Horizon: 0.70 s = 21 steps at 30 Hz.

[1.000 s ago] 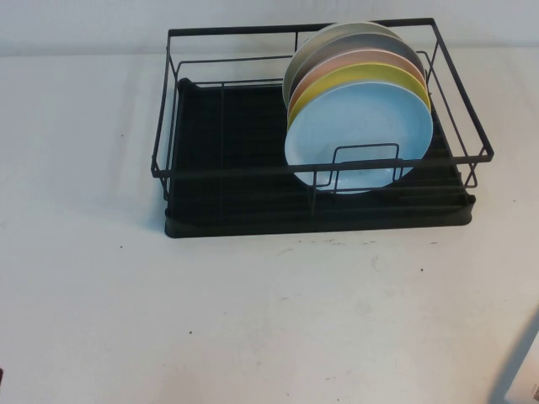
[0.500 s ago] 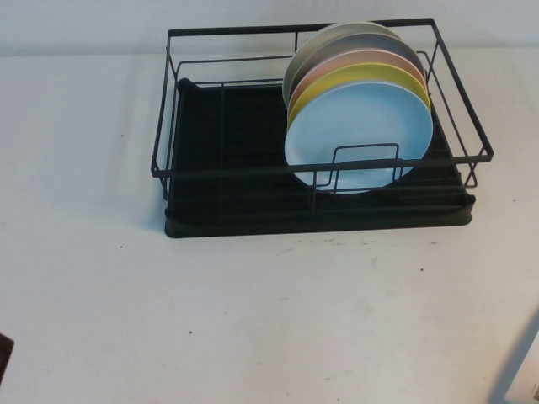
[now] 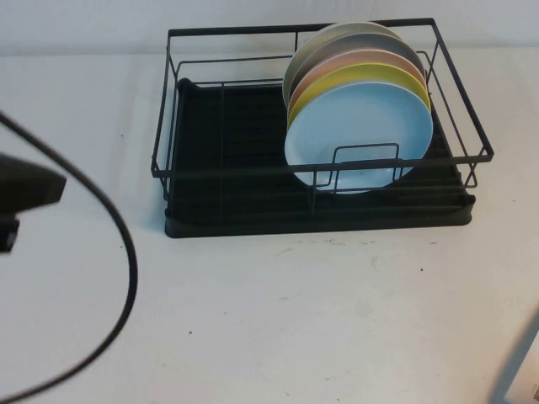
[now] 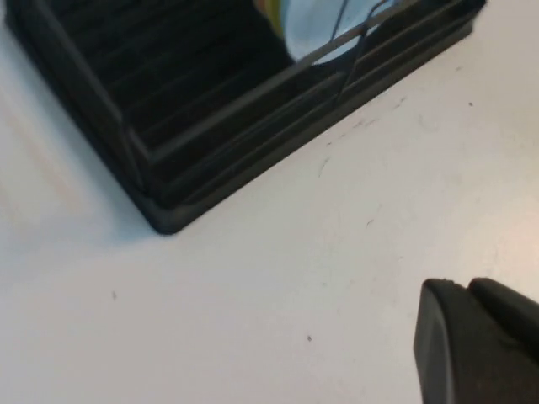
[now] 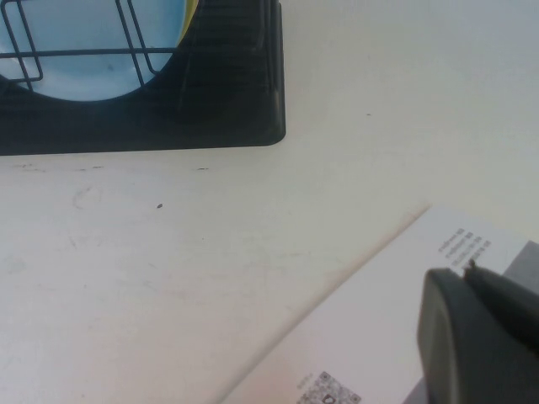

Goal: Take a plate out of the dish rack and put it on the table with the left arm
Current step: Grasp the plate from the shelf

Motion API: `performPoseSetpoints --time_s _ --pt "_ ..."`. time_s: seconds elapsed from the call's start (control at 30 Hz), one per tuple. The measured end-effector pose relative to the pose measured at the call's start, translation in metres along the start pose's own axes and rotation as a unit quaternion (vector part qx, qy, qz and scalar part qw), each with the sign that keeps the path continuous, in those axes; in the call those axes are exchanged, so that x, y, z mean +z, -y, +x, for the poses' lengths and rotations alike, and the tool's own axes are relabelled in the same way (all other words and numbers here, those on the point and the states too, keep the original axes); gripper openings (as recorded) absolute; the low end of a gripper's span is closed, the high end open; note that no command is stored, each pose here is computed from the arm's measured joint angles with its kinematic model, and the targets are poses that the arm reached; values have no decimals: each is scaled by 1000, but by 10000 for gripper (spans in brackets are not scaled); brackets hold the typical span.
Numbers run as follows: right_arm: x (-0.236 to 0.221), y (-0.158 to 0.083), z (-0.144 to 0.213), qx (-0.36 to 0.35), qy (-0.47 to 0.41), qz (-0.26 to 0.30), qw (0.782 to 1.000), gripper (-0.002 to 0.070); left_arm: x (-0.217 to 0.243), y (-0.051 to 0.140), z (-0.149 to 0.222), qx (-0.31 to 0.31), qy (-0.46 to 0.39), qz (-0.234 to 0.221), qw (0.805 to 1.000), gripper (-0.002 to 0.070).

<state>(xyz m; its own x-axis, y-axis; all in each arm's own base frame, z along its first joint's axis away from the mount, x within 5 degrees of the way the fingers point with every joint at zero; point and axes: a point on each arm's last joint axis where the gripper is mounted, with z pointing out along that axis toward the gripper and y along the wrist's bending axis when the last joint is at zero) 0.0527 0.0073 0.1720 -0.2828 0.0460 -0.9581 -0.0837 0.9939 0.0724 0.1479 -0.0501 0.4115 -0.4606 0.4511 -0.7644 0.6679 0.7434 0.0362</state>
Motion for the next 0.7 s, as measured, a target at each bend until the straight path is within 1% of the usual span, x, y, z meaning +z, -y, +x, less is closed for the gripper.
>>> performPoseSetpoints --time_s 0.1,0.17,0.3,0.47,0.7 --pt "0 0 0 0 0 0 1000 -18 14 -21 -36 83 -4 32 996 -4" --pt "0 0 0 0 0 0 1000 -18 22 -29 -57 126 3 42 991 -4" --pt "0 0 0 0 0 0 1000 -18 54 -33 -86 185 0 80 979 -4" --pt "0 0 0 0 0 0 1000 -18 107 -28 -109 223 -8 118 968 -4" --pt "0 0 0 0 0 0 1000 -18 175 -23 -130 222 11 114 968 2"
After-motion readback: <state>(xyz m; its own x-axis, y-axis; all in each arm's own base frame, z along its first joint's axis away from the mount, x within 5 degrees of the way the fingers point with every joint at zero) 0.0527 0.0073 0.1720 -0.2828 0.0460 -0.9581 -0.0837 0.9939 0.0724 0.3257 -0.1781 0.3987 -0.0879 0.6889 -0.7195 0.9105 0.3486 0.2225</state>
